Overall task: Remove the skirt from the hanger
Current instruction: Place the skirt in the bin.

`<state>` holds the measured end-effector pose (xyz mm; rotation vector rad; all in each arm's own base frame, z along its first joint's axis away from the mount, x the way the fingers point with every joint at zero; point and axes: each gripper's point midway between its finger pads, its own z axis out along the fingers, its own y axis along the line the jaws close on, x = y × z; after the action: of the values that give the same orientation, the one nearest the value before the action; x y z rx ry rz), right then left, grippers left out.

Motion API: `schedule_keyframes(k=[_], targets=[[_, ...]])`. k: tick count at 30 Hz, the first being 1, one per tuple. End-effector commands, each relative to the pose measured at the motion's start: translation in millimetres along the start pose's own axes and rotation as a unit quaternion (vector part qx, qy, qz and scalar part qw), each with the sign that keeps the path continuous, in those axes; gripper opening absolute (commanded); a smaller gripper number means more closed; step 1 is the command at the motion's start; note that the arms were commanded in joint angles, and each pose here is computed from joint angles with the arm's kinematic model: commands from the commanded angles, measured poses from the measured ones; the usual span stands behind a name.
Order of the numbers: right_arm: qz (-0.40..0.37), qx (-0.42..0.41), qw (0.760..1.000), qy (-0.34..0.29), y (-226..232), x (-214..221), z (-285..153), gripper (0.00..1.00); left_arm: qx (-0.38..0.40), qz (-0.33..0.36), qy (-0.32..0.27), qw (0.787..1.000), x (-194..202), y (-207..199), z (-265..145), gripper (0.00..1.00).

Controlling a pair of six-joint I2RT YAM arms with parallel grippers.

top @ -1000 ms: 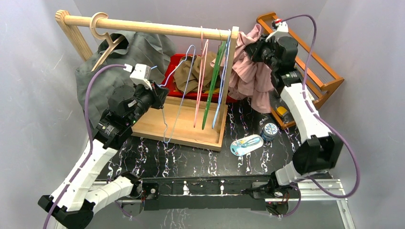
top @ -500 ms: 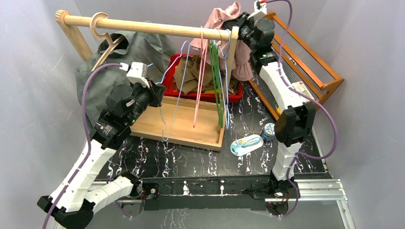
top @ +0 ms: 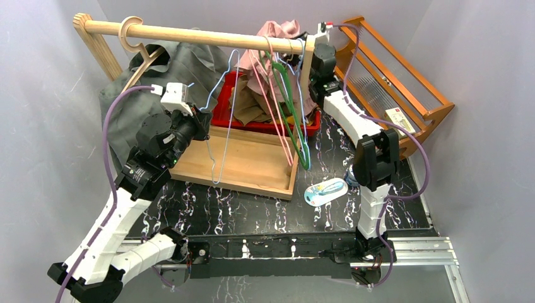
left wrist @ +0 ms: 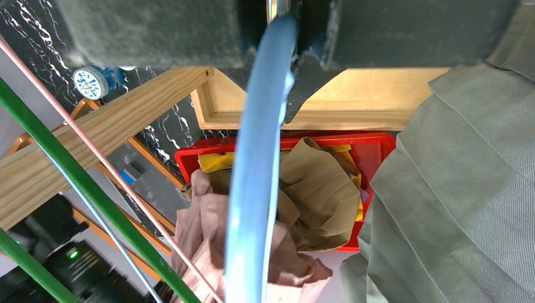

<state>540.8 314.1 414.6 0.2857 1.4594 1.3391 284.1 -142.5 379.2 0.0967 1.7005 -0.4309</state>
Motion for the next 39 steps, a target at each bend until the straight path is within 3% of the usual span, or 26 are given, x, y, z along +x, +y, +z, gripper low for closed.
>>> schedule_keyframes(k=[1, 9, 14, 19, 22, 27, 31, 39], targets=[[0.041, 0.011, 0.999, -0.024, -29.4, 12.5, -4.3, 0.00, -0.001, 0.001, -0.033, 0.999, -22.6, -0.5, -10.2, 0.00], [0.002, 0.113, 0.990, 0.081, -148.6, 97.5, -18.2, 0.00, -0.002, 0.003, -0.030, 1.000, -24.3, 0.1, -13.5, 0.00], [-0.034, 0.183, 0.970, 0.158, -227.6, 155.8, -40.1, 0.00, -0.005, 0.002, -0.012, 1.000, -20.9, 0.1, -13.9, 0.00], [-0.084, 0.213, 0.950, 0.211, -256.5, 175.7, -59.1, 0.01, -0.014, 0.002, 0.014, 1.000, -26.0, 0.2, -19.5, 0.00], [-0.108, 0.224, 0.935, 0.253, -242.5, 170.4, -66.7, 0.19, -0.014, 0.005, 0.039, 0.999, -25.9, -1.3, -24.0, 0.00], [-0.117, 0.209, 0.920, 0.309, -198.4, 146.4, -90.5, 0.67, -0.010, 0.013, 0.078, 0.997, -24.6, -3.2, -36.4, 0.00], [-0.134, 0.200, 0.917, 0.318, -174.5, 121.1, -115.1, 0.96, -0.012, 0.026, 0.090, 0.996, -27.8, -0.5, -50.8, 0.00], [-0.129, 0.205, 0.919, 0.312, -173.2, 72.3, -144.9, 0.98, -0.028, 0.056, 0.084, 0.994, -50.1, 5.9, -62.5, 0.00]])
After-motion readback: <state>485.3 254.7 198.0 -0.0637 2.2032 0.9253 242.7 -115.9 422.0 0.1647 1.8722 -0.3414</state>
